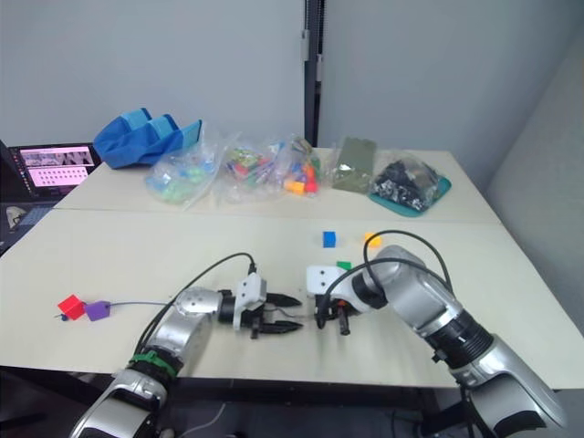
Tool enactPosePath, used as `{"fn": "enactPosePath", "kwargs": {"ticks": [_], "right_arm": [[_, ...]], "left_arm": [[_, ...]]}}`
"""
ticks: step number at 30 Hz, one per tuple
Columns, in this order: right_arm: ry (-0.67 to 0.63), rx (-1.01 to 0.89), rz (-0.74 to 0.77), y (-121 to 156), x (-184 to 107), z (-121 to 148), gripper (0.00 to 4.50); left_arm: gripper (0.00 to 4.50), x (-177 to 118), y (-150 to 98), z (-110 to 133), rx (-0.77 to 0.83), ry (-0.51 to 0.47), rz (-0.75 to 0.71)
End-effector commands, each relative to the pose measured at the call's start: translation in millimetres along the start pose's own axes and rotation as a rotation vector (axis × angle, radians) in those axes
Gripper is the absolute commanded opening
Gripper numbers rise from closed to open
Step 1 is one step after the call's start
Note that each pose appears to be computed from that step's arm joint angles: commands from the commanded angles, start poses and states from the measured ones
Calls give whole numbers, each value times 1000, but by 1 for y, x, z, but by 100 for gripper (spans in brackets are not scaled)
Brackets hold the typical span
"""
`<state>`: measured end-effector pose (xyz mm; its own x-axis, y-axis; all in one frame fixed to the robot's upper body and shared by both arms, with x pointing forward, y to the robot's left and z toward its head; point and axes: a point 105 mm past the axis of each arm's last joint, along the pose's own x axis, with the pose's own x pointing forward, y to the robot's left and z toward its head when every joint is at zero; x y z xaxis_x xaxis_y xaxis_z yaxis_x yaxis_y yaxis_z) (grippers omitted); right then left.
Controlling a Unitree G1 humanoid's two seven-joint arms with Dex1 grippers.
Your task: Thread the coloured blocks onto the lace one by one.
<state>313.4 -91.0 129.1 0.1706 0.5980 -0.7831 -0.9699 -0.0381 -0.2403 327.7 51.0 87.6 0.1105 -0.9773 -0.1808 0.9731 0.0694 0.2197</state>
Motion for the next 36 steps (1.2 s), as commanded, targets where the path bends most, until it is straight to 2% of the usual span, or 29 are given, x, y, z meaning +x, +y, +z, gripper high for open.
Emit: {"fn": "enactPosePath", "kwargs": {"ticks": [1, 6, 7, 13, 16, 20, 23, 26, 28, 30, 33, 35, 36], "right_arm": [[-12, -30, -27, -3, -8, 7, 0], [-9, -27, -30, -3, -8, 6, 0], [-8, -27, -31, -3, -8, 6, 0], [-22, -6, -26, -1, -8, 7, 0], [-36, -1, -38, -1, -13, 7, 95], [-38, 28, -93, 0, -33, -8, 235], [-160, 112, -192, -3, -53, -10, 339], [-245, 150, -369, -10, -71, -23, 437], [-322, 196, -464, -11, -80, -30, 445], [-427, 297, -631, -14, -95, -45, 445], [-492, 375, -841, -12, -111, -66, 445], [-537, 437, -913, -8, -115, -74, 445], [-561, 492, -947, 3, -113, -82, 445]], "left_arm": [[188, 7, -7, -4, -14, 1, -30], [22, 7, -9, -2, -33, -21, -42], [1, 7, -9, -2, -34, -20, -43], [1, 7, -9, -3, -38, -15, -43], [0, 6, -8, -4, -40, -6, -40], [0, 3, -5, -5, -58, -9, -19], [0, -1, -3, -1, -68, -30, -12], [0, -3, -1, 1, -68, -38, -15], [0, -3, 3, 4, -73, -61, 12], [0, -5, 7, 3, -78, -61, 25], [0, -6, 10, 4, -81, -65, 30], [0, -5, 11, 6, -85, -76, 33], [0, -5, 12, 8, -84, -90, 35]]}}
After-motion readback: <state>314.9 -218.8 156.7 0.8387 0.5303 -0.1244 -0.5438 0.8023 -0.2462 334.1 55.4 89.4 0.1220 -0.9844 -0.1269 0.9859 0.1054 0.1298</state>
